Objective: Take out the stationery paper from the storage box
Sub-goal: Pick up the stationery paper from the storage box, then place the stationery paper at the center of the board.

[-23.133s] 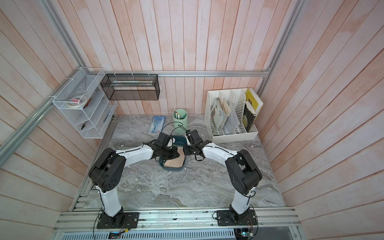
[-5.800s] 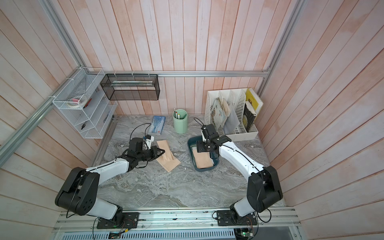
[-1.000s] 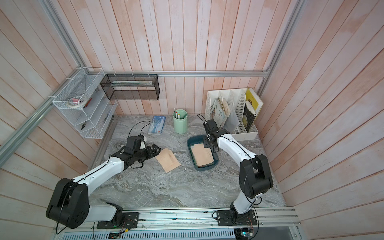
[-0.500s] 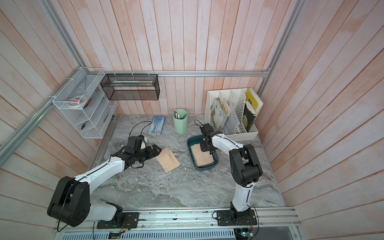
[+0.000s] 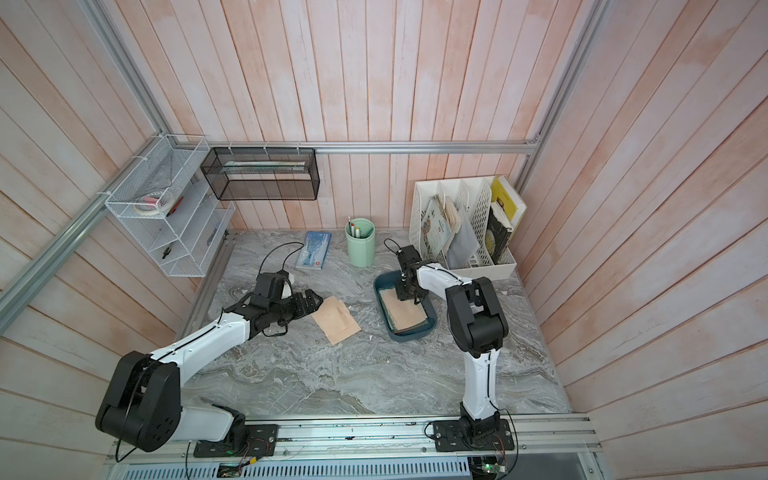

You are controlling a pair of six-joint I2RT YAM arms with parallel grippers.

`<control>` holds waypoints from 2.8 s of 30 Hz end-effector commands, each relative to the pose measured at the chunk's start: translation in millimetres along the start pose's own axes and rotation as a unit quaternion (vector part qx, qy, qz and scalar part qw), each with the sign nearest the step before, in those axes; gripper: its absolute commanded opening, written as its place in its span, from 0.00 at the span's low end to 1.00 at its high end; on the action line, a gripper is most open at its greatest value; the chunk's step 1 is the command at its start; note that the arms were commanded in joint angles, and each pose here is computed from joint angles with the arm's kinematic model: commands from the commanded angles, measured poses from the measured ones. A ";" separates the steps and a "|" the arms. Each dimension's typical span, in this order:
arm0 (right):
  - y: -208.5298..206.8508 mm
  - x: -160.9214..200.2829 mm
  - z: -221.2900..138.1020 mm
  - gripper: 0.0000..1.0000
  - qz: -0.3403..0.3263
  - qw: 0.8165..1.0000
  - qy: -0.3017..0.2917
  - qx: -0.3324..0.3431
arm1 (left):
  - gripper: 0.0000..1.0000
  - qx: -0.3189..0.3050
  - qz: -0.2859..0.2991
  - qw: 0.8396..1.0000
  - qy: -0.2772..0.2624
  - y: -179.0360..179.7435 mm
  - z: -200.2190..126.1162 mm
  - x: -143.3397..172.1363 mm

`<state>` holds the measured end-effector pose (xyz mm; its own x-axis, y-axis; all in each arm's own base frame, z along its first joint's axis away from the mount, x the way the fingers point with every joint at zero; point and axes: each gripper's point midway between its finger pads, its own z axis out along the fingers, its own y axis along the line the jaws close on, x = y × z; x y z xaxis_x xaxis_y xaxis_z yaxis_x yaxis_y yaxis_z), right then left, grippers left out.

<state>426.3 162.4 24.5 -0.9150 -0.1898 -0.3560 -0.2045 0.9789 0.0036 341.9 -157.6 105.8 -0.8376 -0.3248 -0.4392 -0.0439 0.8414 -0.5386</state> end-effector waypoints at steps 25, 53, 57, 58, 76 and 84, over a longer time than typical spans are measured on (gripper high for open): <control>2.7 -30.9 -121.8 0.00 -0.003 0.994 -0.108 0.016 | 1.00 0.063 0.022 0.998 -0.021 -32.2 -7.2 -16.1; 111.4 -38.8 -196.6 0.00 -0.069 0.975 -0.209 -0.030 | 0.91 0.352 0.016 0.936 0.005 -171.0 0.1 -2.2; 121.9 -39.4 -205.7 0.00 -0.074 0.972 -0.218 -0.047 | 0.76 0.356 0.018 0.934 0.007 -172.5 0.0 -1.6; 124.5 -39.1 -207.3 0.00 -0.074 0.971 -0.219 -0.054 | 0.72 0.358 0.020 0.934 0.008 -173.2 -0.3 -0.8; 139.6 -33.1 -216.2 0.40 -0.081 0.963 -0.235 -0.100 | 0.00 0.374 0.052 0.926 0.016 -178.2 -16.6 6.2; 118.9 -24.6 -288.9 0.74 -0.076 0.874 -0.335 -0.344 | 0.00 0.437 0.108 0.893 0.016 -175.2 -61.0 12.3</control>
<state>340.2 253.4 251.9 -0.5896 -0.1260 -0.7978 -0.4972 0.8351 0.2355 323.5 -283.9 224.8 -0.8228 -0.2312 -0.5191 0.4552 0.2788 -0.8456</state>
